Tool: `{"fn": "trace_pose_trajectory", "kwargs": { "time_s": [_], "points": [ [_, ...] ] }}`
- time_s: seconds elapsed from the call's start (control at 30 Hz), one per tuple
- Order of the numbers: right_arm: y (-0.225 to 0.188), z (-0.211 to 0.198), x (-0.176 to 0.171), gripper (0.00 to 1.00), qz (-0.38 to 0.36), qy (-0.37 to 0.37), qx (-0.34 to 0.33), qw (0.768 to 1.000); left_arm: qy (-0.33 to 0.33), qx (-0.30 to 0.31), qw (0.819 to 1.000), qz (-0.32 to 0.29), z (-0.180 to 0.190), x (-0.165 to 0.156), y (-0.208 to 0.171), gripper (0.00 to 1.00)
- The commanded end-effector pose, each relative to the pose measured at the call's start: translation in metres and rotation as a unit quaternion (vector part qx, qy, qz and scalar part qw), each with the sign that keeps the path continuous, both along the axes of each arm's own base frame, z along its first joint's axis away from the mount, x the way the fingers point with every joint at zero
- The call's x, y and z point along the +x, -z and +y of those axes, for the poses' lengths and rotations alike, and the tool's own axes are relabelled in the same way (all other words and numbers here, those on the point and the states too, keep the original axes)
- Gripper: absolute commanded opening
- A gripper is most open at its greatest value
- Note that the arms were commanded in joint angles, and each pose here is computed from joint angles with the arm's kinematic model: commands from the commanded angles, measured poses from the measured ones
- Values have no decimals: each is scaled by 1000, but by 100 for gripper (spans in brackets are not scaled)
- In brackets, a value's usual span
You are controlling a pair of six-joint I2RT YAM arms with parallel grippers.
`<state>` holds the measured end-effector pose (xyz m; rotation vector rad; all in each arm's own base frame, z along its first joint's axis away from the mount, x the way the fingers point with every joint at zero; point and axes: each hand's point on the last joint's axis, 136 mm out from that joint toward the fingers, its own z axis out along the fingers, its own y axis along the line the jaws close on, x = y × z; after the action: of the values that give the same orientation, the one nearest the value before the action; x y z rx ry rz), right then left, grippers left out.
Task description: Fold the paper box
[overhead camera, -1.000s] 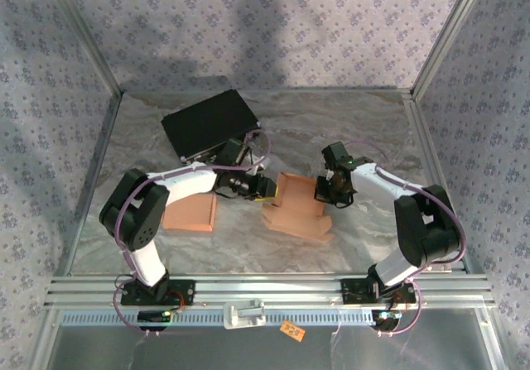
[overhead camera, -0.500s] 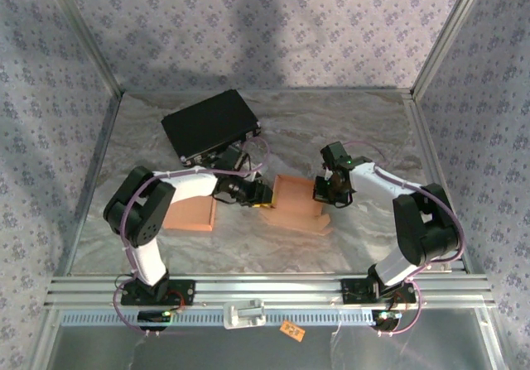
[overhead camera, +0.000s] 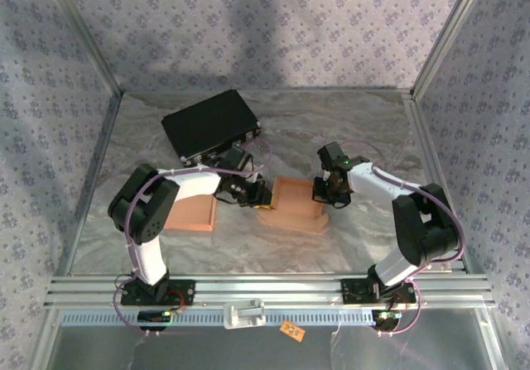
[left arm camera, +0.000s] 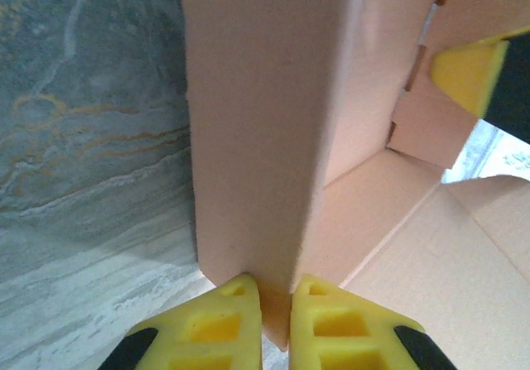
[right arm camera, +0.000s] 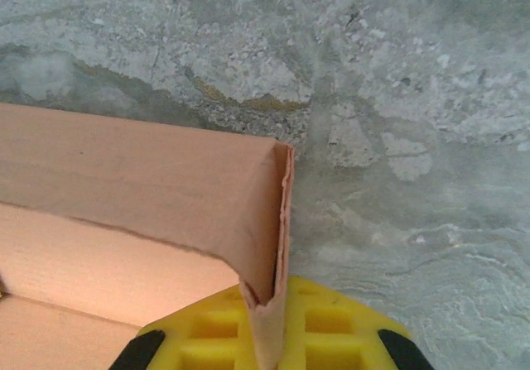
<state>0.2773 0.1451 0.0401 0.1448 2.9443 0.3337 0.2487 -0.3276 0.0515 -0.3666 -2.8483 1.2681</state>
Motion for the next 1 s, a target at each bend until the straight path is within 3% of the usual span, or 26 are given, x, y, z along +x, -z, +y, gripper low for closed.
{"fn": "trace_pose_trajectory", "kwargs": {
  "time_s": [0.0,0.13,0.27,0.43,0.63,0.83,0.97],
  "points": [
    [2,9,-3,0,-1,-27,-4,1000,28,33,999,-14,-10,-6,2,2],
    [-5,7,-2,0,-22,-28,-18,999,7,115,993,-33,3,-3,7,0],
    [-19,9,-2,0,-57,-23,-33,998,-18,232,971,-62,24,-7,11,0],
    [-29,10,-6,0,-87,-10,-39,995,-45,319,941,-105,41,-7,11,0],
    [-23,10,-13,0,-80,-14,-36,996,-46,324,938,-119,37,-3,14,0],
    [-23,12,-12,0,-77,-20,-29,996,-25,287,949,-130,22,0,9,0],
    [-19,9,-15,0,-69,-21,-29,997,-3,193,972,-133,4,3,-11,37]
  ]
}}
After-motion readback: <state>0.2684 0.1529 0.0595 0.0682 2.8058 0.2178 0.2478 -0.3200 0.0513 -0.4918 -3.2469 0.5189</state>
